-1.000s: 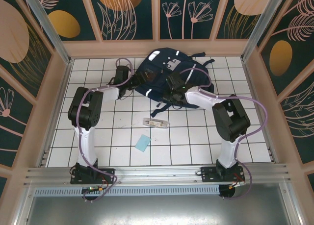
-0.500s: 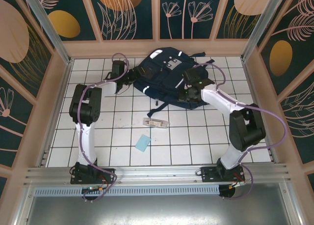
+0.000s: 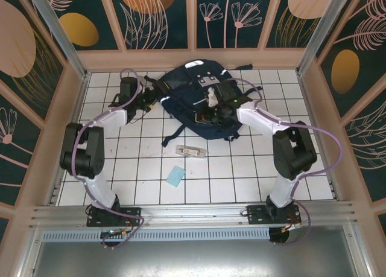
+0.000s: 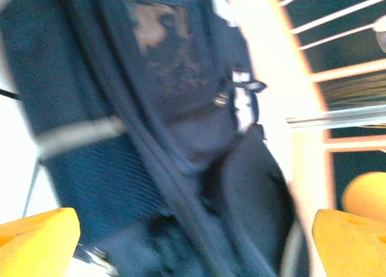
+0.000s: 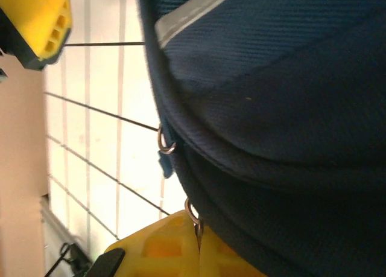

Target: Pack the student bag

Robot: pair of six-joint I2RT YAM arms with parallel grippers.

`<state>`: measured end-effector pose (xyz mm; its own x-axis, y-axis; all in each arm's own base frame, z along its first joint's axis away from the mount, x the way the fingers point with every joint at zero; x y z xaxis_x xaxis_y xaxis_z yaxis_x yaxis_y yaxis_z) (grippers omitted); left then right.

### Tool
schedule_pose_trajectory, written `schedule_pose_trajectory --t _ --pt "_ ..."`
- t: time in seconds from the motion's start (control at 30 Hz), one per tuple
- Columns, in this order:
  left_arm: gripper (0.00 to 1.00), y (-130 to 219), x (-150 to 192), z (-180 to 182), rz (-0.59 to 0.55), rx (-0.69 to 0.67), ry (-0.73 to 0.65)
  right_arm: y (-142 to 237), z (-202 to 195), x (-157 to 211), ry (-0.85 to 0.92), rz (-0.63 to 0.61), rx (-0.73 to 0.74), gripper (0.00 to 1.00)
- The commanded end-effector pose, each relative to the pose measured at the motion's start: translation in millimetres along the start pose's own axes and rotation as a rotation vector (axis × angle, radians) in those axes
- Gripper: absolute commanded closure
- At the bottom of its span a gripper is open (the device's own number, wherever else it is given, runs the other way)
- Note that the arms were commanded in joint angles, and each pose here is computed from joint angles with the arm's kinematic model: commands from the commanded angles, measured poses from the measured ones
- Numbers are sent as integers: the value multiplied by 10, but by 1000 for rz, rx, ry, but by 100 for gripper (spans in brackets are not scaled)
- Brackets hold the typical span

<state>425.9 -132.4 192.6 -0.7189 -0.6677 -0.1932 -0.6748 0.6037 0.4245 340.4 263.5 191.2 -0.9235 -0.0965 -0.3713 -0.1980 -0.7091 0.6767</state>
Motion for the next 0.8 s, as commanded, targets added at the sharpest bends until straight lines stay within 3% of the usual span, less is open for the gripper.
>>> schedule_pose_trajectory --t 0.0,0.27,0.4,0.6,0.77 --pt "1 145 217 -136 72 140 83 73 504 -349 118 -89 -210 100" --pt "7 318 570 -111 88 138 111 -33 613 -475 132 -99 -261 100" --pt "10 216 637 -27 80 154 151 -23 711 -458 147 -95 -306 100" --pt "17 -124 557 -207 117 222 164 -41 784 -296 163 -63 -325 100" --pt "35 -371 588 -190 148 207 156 -80 844 -196 189 -47 -360 100"
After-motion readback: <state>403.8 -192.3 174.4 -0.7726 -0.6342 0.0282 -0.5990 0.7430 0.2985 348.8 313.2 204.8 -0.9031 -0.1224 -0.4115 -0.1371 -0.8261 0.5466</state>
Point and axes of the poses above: each hand's point on the last joint's axis, 136 mm out from that joint toward the fingers, its own y axis back along the fingers, its own z axis along the line the jaws close on, x = y × z, the point moved 7 cm from there along y, back along the fingers, and after that the axes turned 8 degrees about y, right-handed, at the moved point
